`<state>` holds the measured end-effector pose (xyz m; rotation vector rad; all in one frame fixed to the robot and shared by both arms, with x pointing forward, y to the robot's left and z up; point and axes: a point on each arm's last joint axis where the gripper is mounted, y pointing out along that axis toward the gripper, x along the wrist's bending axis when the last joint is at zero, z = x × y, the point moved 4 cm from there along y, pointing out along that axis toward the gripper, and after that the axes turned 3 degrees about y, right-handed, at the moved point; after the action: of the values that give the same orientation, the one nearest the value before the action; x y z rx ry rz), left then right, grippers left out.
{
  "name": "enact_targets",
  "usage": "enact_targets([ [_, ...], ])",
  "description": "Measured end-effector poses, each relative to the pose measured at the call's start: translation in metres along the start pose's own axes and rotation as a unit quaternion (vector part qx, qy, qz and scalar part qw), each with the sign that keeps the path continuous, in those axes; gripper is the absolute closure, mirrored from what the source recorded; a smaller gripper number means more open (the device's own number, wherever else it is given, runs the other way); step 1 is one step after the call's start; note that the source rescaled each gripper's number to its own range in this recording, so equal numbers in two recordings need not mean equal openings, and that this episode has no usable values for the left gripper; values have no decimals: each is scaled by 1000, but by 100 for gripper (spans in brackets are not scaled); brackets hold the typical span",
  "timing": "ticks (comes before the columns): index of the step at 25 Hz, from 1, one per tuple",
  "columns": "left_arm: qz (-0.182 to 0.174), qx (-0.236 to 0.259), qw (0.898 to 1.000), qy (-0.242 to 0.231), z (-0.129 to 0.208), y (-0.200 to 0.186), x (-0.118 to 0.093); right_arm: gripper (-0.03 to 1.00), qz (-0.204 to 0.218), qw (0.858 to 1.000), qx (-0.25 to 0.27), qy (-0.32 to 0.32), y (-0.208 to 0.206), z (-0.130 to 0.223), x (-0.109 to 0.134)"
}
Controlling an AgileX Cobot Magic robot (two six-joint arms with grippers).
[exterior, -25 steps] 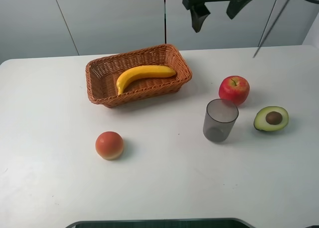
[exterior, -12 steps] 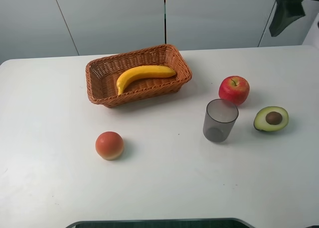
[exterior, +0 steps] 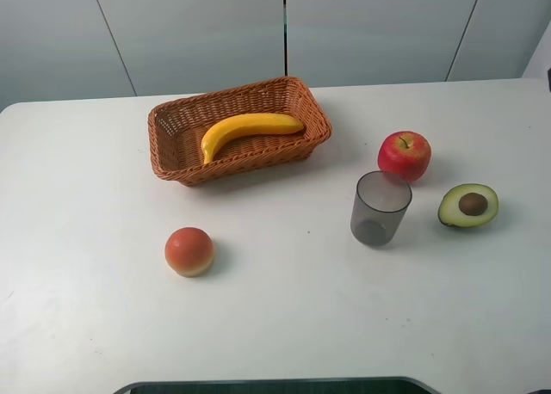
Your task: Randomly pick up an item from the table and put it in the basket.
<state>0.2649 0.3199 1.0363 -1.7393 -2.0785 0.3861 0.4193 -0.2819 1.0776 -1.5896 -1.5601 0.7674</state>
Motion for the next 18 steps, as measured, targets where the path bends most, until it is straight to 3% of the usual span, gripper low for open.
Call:
enact_targets([
  [12, 0, 0, 1000, 0, 0, 0, 0, 18, -19, 995, -101, -1, -67, 66, -14],
  [18, 0, 0, 1000, 2, 0, 0, 0, 18, -28, 987, -155, -18, -71, 96, -20],
])
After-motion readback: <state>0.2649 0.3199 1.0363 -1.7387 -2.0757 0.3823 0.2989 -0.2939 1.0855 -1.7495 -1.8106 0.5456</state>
